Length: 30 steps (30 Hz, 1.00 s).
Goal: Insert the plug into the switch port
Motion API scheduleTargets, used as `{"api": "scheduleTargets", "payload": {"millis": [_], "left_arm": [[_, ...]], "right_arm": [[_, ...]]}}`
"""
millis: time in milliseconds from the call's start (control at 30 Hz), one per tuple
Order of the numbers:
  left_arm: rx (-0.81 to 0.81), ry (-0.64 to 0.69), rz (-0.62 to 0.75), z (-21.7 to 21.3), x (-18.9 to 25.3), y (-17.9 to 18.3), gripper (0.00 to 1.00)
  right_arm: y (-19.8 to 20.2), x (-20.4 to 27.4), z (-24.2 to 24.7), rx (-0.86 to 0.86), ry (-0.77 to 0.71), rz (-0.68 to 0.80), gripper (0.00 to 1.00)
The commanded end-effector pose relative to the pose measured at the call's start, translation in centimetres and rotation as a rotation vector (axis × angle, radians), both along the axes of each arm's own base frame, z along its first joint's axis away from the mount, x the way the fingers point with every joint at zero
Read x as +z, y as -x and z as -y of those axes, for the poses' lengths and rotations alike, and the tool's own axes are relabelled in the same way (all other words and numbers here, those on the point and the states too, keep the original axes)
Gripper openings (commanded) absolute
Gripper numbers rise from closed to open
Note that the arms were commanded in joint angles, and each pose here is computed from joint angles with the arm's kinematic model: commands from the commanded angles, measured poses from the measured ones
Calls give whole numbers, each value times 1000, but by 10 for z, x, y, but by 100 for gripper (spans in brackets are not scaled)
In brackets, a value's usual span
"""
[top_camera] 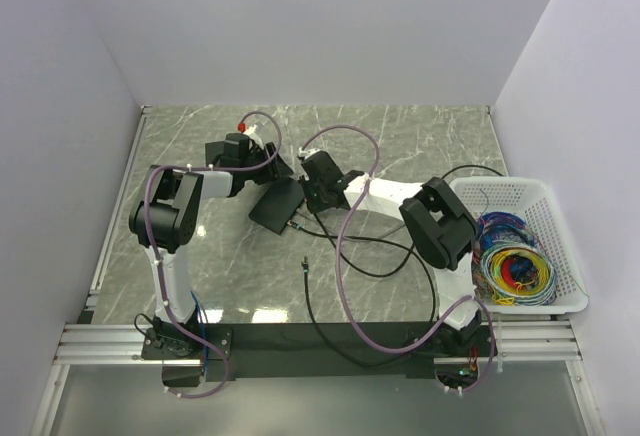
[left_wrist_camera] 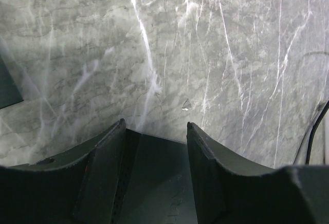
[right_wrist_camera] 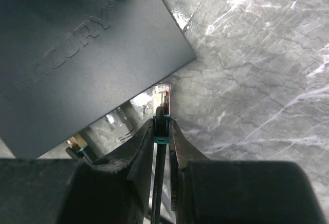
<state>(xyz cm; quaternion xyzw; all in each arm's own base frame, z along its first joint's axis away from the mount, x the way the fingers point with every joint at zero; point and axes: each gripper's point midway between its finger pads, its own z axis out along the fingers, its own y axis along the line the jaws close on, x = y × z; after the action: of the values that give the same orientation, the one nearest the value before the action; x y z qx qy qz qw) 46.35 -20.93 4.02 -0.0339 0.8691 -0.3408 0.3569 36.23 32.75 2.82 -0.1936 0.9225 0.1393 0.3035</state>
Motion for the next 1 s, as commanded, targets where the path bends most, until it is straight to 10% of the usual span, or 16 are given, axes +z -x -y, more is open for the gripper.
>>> {"api": "scheduleTargets", "payload": {"millis": [0,967], "left_arm": [[-52,-21,-23,11,-10,7,56],[-303,-110,-26,46,-29,50,53]], "right_arm": [[-9,6,-14,11,-33,20,0],[2,43,-11,195,-70,226,0]]}}
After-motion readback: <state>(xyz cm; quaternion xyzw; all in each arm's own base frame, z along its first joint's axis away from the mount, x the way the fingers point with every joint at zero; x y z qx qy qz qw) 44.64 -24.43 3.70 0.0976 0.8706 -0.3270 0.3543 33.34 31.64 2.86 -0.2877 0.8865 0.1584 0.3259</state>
